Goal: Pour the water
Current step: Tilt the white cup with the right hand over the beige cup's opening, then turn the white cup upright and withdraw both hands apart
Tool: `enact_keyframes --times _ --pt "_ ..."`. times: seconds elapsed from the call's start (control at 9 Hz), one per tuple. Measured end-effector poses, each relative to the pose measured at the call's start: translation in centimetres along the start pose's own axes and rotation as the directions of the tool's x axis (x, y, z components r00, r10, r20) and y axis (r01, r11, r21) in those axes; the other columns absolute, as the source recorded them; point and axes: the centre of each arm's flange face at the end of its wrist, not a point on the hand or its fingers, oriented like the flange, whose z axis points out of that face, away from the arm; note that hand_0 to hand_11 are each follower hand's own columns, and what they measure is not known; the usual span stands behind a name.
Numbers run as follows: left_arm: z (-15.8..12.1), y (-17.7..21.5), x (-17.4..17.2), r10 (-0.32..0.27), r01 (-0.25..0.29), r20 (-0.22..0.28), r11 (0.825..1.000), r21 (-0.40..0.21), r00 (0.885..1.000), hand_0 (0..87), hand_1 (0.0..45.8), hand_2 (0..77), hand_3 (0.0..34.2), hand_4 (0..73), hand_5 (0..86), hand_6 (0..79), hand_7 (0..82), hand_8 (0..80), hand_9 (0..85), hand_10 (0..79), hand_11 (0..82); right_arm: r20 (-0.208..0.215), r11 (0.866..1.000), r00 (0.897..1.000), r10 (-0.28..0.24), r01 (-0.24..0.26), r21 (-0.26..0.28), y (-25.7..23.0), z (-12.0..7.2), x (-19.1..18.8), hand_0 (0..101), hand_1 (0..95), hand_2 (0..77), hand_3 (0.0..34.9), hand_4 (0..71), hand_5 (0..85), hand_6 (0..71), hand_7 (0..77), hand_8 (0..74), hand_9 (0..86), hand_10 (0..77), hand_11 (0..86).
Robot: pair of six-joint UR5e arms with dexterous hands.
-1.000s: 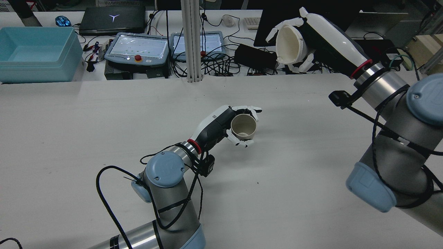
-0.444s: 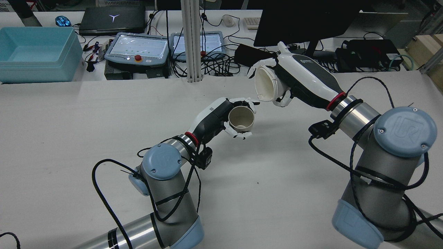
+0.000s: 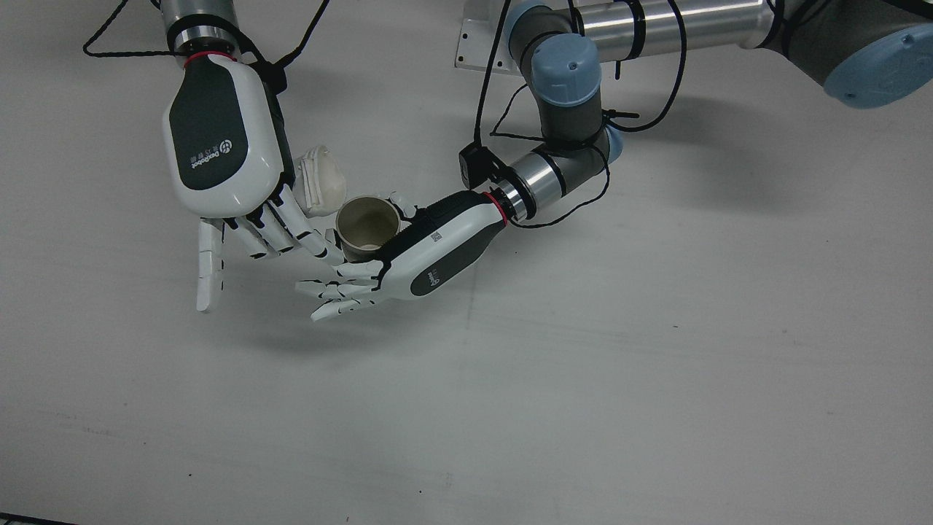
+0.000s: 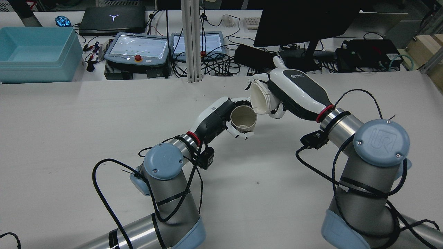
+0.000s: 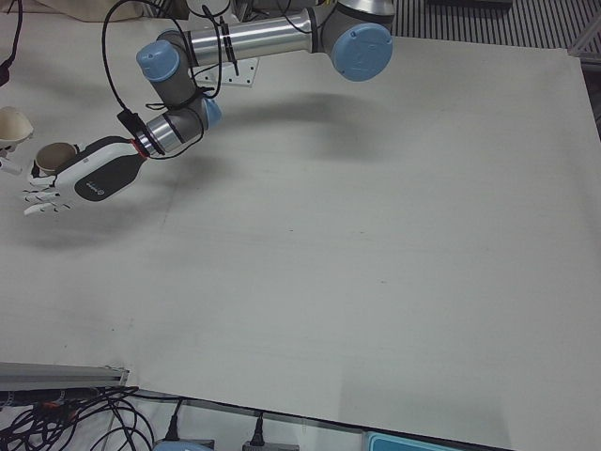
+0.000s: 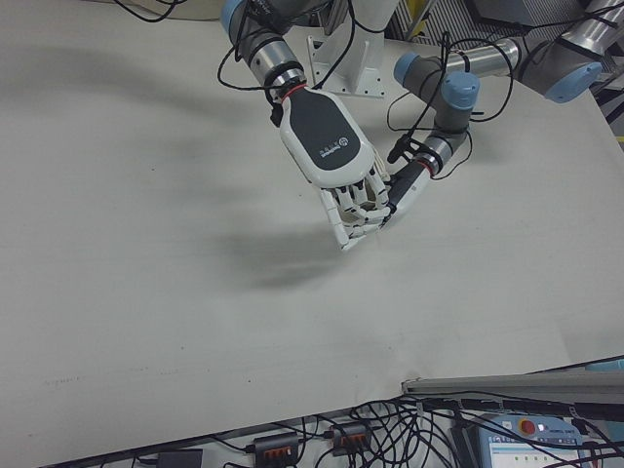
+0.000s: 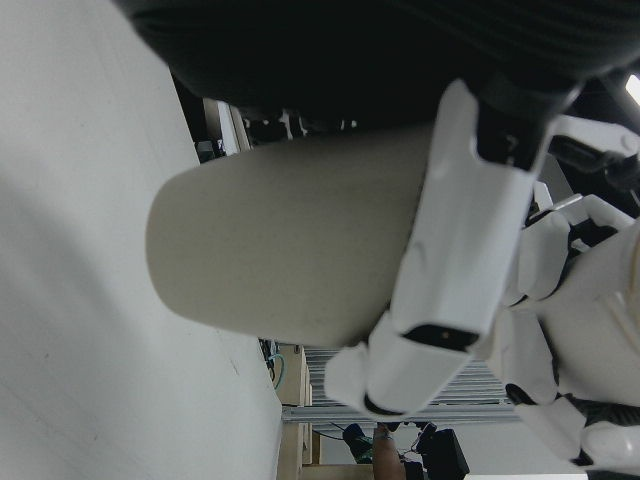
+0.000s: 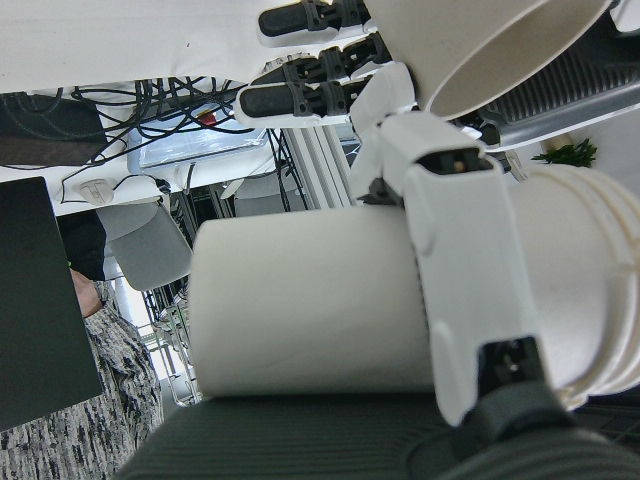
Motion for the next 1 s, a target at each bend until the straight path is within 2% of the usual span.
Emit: enact_keyframes --times 0.11,0.22,0.33,0.44,0.56,0.67,0.78,0.89,1.0 --pt "-0.1 0.0 0.0 -0.002 0.002 0.002 1.0 -0.001 1.0 80.2 22.4 36.5 0.0 39.8 49.1 23.5 16.9 12.0 5.5 9.3 16.4 0.008 1.0 1.0 0.007 -0.007 0.0 0.0 -0.2 -0.3 80 21.3 51.3 11.7 22.9 27.3 59.5 56.2 48.5 59.5 0.5 2.2" --pt "-0.2 -0.2 0.1 -0.014 0.014 0.003 1.0 -0.006 1.0 80.1 22.4 36.5 0.0 39.8 49.1 23.5 16.4 12.0 5.5 9.3 16.4 0.02 0.999 0.999 0.039 -0.039 0.01 -0.8 -0.7 -0.8 81 21.3 51.3 11.8 21.8 27.3 59.5 56.2 48.5 59.5 0.5 3.8" --pt "-0.7 -0.7 0.3 -0.052 0.052 0.009 0.999 -0.007 0.999 80.0 21.8 36.5 0.0 39.8 49.1 21.8 16.9 12.0 5.5 9.3 16.4 0.029 0.993 0.993 0.111 -0.112 0.03 -2.3 -1.2 -0.9 80 21.3 51.3 11.9 18.5 27.3 58.9 56.2 48.0 60.0 0.5 4.9" --pt "-2.0 -1.2 0.8 -0.092 0.092 0.015 0.996 -0.001 0.996 80.4 21.8 36.5 0.0 39.8 49.1 21.8 16.9 13.1 6.5 9.3 16.4 0.043 0.979 0.981 0.19 -0.192 0.061 -4.6 -1.5 -1.0 80 21.3 51.3 11.6 15.3 27.3 56.7 54.0 48.0 60.0 1.1 8.2" --pt "-4.2 -2.0 1.6 -0.117 0.117 0.018 0.993 0.004 0.993 80.4 21.8 36.5 0.0 39.8 49.1 21.8 16.9 13.1 6.5 9.3 17.5 0.066 0.957 0.962 0.265 -0.271 0.104 -7.7 -1.9 -1.1 80 21.3 51.3 12.1 13.6 27.3 58.9 54.5 48.0 60.0 8.7 13.6" --pt "-6.9 -2.9 2.9 -0.127 0.127 0.013 0.992 0.008 0.992 80.4 21.8 36.5 0.0 39.8 49.1 21.3 16.9 12.0 6.0 9.3 17.5 0.105 0.925 0.936 0.337 -0.35 0.148 -11.5 -2.7 -1.2 80 21.3 51.3 12.1 13.6 27.3 58.9 54.5 48.0 60.0 8.7 13.6" --pt "-9.7 -4.0 4.6 -0.128 0.128 0.005 0.992 0.012 0.992 80.5 21.8 36.5 0.0 39.8 49.1 21.3 16.9 12.0 6.0 9.3 17.5 0.16 0.887 0.902 0.4 -0.425 0.18 -15.3 -3.7 -1.1 80 20.7 51.3 12.1 6.5 26.2 60.0 54.0 48.0 60.0 13.6 24.0" --pt "-12.3 -5.2 6.7 -0.12 0.12 -0.002 0.993 0.018 0.993 80.5 21.8 36.5 0.0 39.8 49.1 21.3 16.9 12.0 6.0 9.3 17.5 0.219 0.846 0.862 0.456 -0.497 0.194 -19.1 -5.0 -1.1 80 20.7 51.8 12.1 1.6 26.2 60.0 54.0 48.5 59.5 16.4 28.9" --pt "-13.7 -6.4 8.8 -0.105 0.105 0.009 0.994 0.022 0.994 80.5 21.8 36.5 0.0 39.8 49.1 21.3 16.9 12.0 6.0 9.3 17.5 0.261 0.815 0.83 0.493 -0.545 0.196 -22.0 -6.0 -1.0 80 20.2 52.4 11.8 2.7 27.8 60.5 54.0 50.7 58.9 18.0 31.6"
